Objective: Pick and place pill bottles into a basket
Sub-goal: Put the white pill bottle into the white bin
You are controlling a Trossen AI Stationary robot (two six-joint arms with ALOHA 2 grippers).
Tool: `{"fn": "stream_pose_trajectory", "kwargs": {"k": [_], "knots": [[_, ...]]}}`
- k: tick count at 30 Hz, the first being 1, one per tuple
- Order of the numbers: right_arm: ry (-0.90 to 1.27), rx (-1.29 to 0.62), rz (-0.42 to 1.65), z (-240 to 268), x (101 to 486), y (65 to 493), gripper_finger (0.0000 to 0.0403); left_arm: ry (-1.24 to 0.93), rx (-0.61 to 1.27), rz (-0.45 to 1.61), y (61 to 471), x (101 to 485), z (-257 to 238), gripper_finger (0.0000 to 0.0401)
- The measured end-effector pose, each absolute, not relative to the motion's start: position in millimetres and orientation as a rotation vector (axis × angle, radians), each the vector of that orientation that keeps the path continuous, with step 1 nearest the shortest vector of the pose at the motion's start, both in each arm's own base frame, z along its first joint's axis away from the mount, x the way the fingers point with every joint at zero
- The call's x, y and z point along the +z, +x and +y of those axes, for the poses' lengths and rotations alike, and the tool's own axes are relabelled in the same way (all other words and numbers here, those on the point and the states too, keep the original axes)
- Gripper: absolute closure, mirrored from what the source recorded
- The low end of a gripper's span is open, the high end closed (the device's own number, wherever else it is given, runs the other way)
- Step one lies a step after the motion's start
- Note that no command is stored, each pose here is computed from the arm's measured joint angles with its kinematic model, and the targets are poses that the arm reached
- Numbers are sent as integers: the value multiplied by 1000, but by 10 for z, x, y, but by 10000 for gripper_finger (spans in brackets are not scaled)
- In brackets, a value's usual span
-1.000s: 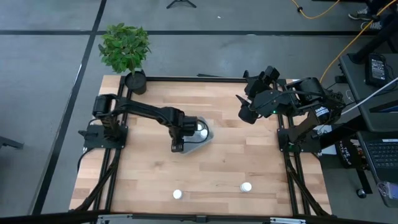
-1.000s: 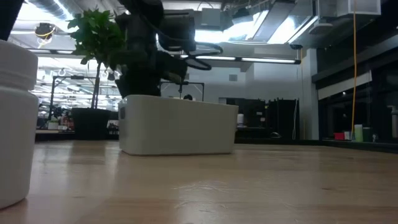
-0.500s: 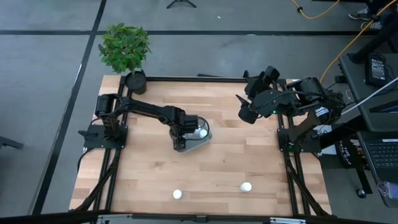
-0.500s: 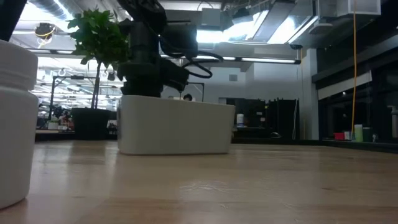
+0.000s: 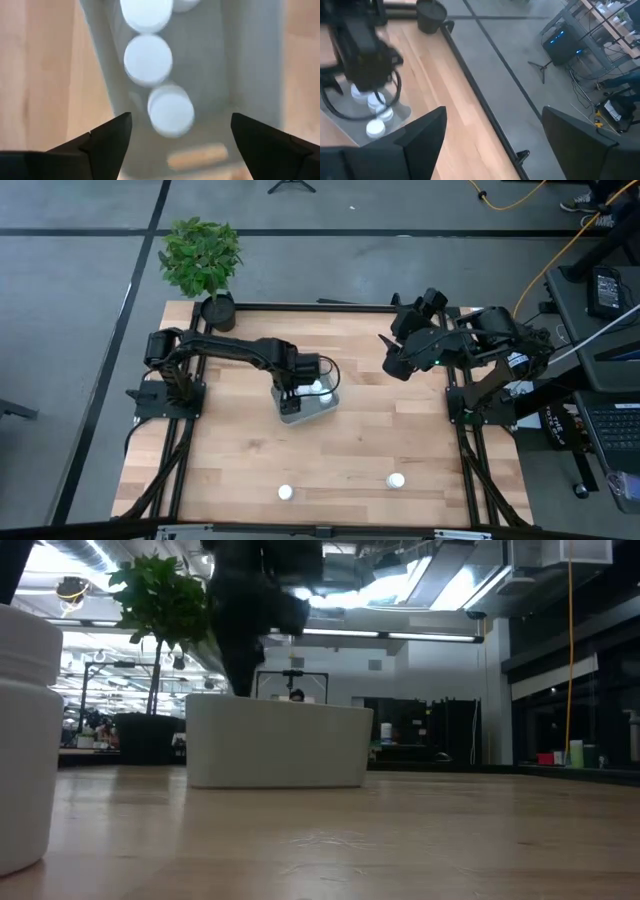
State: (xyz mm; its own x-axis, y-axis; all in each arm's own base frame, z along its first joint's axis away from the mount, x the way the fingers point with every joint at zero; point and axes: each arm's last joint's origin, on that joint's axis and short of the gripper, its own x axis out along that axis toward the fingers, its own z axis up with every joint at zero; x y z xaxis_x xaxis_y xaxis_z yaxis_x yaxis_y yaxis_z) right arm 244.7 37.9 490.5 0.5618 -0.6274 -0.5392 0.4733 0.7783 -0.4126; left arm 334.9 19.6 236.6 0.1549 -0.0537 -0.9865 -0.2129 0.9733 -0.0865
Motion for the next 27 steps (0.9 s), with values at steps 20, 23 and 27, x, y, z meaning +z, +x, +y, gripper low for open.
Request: {"fn": "stream_pose_trajectory", "kwargs": {"k": [20,23,27], "knots": [[-13,48,841,1124,3210,1715,76,-91,473,992,2891,3598,-204,68],[-26,198,774,1238,2886,1702,76,-98,573,944,2892,3609,-184,68],[-50,283,805,1301,2620,1698,76,-156,629,921,2912,3590,-178,68]]}}
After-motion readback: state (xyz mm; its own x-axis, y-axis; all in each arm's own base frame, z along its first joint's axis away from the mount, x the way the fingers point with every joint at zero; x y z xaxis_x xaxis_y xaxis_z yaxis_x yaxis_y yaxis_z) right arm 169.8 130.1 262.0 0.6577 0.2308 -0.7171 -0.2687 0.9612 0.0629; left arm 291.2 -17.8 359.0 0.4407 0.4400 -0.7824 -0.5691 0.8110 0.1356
